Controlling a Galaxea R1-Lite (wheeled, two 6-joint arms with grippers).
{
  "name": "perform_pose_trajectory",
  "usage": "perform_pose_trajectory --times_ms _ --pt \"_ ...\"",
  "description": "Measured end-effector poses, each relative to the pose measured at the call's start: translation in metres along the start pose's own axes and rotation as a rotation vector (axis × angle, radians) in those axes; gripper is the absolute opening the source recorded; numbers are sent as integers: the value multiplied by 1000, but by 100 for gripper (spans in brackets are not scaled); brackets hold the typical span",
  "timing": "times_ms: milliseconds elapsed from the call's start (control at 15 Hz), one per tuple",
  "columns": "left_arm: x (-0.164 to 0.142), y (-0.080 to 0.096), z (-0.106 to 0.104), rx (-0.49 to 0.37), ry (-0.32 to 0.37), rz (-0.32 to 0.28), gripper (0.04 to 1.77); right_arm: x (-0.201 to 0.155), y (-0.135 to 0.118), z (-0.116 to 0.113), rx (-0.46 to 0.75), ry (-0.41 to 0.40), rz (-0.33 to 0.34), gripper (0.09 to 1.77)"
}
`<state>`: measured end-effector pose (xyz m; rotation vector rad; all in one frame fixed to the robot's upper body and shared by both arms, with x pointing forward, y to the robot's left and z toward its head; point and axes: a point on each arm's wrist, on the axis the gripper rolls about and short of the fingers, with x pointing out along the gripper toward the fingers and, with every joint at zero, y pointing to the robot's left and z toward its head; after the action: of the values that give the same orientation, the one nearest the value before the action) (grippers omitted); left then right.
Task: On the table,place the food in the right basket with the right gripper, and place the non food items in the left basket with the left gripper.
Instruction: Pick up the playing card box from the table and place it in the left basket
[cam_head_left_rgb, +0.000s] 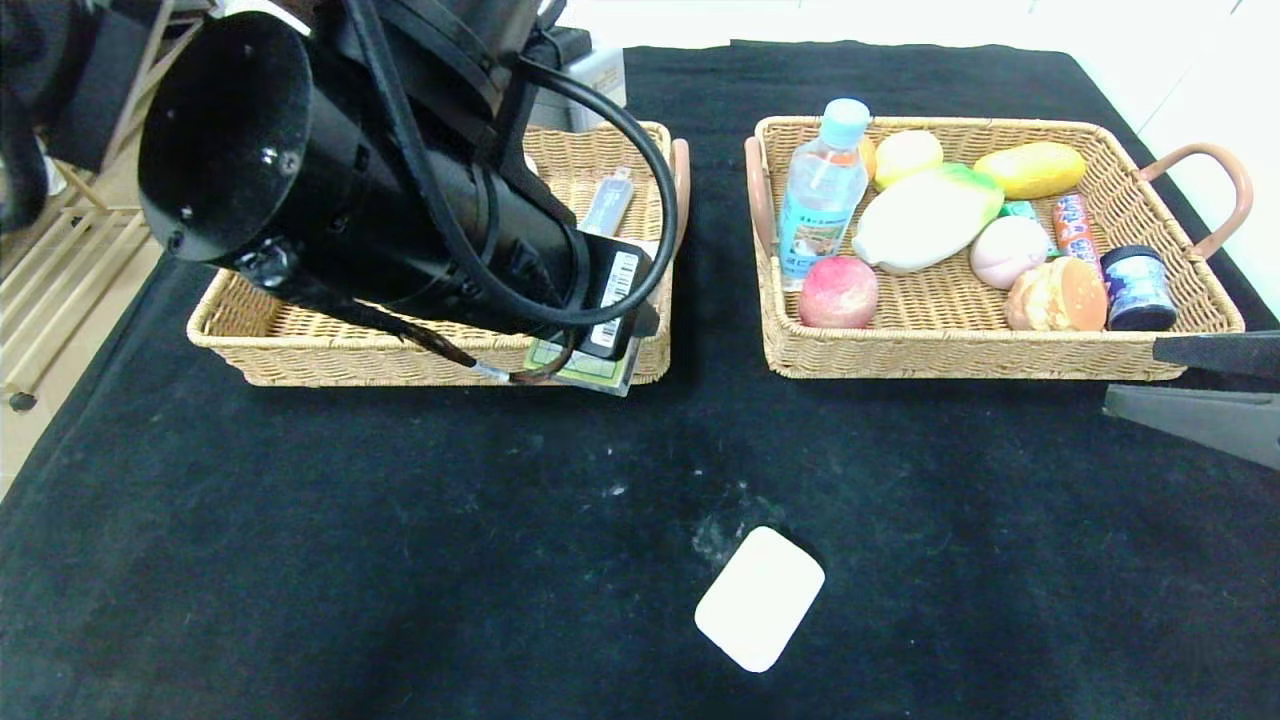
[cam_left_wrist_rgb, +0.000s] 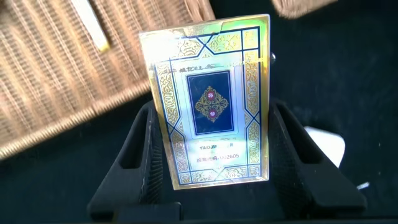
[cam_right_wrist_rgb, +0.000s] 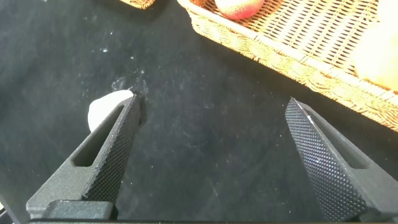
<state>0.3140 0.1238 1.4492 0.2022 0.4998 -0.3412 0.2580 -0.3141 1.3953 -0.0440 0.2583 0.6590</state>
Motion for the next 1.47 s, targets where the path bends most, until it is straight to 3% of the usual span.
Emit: perform_pose_trajectory --times_ms 267,533,733,1000,1467 --pt "-2 26 6 10 -24 2 101 1 -1 -1 1 4 0 171" --pt "4 55 18 -18 -120 39 101 2 -1 -1 2 7 5 171" --pt "11 75 21 -23 -146 46 101 3 -1 -1 2 7 5 171" --pt "26 102 30 -25 -233 93 101 3 -2 -1 2 7 4 171" --pt "59 144 33 -30 -311 148 101 3 -2 -1 2 7 4 171"
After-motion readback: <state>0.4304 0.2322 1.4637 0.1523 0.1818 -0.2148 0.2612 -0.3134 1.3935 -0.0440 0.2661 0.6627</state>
